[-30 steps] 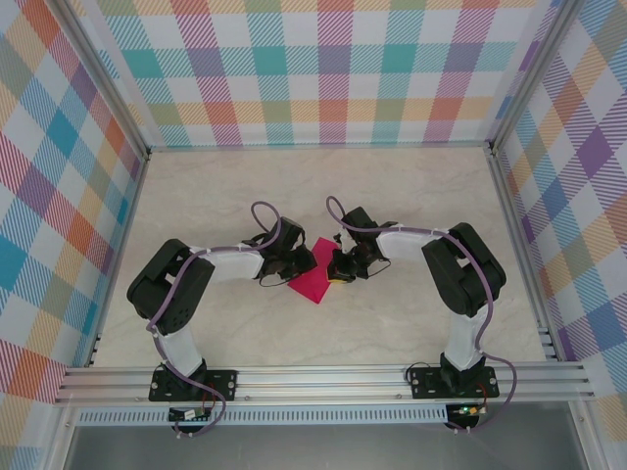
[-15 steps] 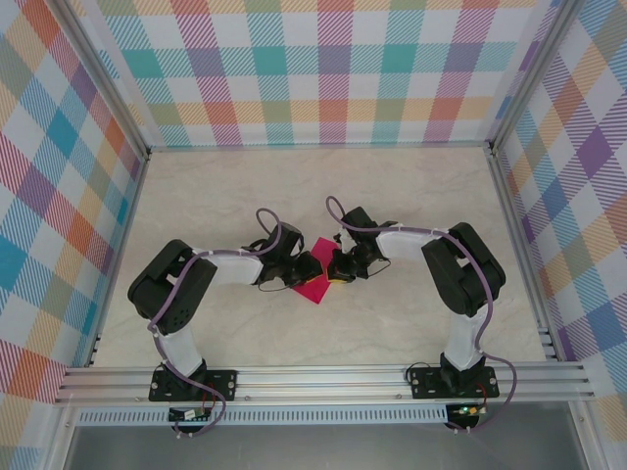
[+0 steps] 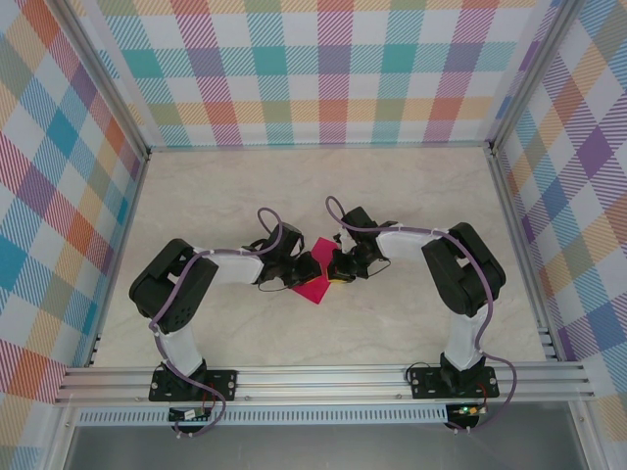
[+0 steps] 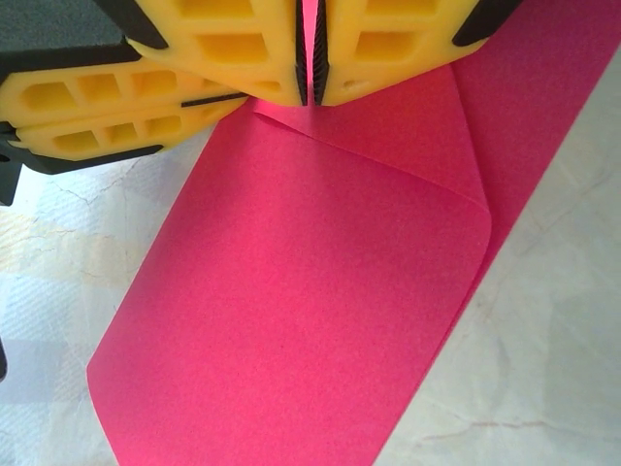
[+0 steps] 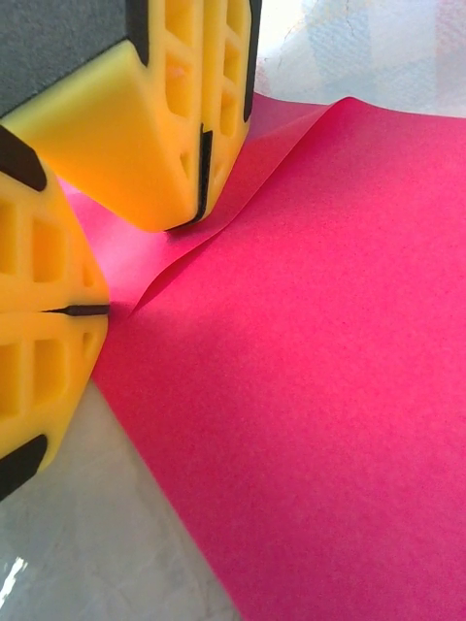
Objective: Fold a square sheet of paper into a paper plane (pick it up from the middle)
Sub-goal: Fold the triangle a second time at the center of the table.
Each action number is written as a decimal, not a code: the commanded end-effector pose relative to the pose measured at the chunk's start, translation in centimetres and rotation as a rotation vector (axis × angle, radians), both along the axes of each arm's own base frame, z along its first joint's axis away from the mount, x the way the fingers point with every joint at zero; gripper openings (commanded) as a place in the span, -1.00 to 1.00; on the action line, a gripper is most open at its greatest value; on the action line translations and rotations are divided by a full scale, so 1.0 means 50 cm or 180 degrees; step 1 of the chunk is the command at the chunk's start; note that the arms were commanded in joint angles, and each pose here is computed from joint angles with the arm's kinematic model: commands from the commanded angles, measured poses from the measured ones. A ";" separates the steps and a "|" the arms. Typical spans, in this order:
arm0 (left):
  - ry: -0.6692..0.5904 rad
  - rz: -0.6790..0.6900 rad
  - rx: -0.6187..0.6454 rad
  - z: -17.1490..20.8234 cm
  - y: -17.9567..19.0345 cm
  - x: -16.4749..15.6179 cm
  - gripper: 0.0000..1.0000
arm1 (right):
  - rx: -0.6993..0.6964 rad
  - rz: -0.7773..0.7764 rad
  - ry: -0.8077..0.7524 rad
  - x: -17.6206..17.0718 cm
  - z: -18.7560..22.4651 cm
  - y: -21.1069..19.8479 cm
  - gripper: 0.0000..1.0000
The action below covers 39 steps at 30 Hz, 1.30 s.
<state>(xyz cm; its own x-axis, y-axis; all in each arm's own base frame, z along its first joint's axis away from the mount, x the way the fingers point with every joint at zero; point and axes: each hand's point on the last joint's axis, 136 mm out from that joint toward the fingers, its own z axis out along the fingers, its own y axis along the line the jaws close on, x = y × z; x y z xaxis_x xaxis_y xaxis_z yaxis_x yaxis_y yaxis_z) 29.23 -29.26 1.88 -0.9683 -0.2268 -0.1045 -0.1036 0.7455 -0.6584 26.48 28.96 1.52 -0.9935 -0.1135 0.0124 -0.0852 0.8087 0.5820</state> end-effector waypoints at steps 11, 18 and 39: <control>0.0370 0.0117 0.0503 -0.089 0.060 -0.048 -0.77 | 0.0345 -0.0025 -0.0208 -0.019 0.084 0.016 -0.87; 0.0425 0.0186 0.0473 -0.099 0.064 -0.056 -0.77 | 0.0468 -0.0019 -0.0105 -0.074 0.085 0.046 -0.87; 0.0467 0.0259 0.0473 -0.105 0.070 -0.062 -0.78 | 0.0097 0.0045 0.0066 -0.100 0.014 0.064 -0.88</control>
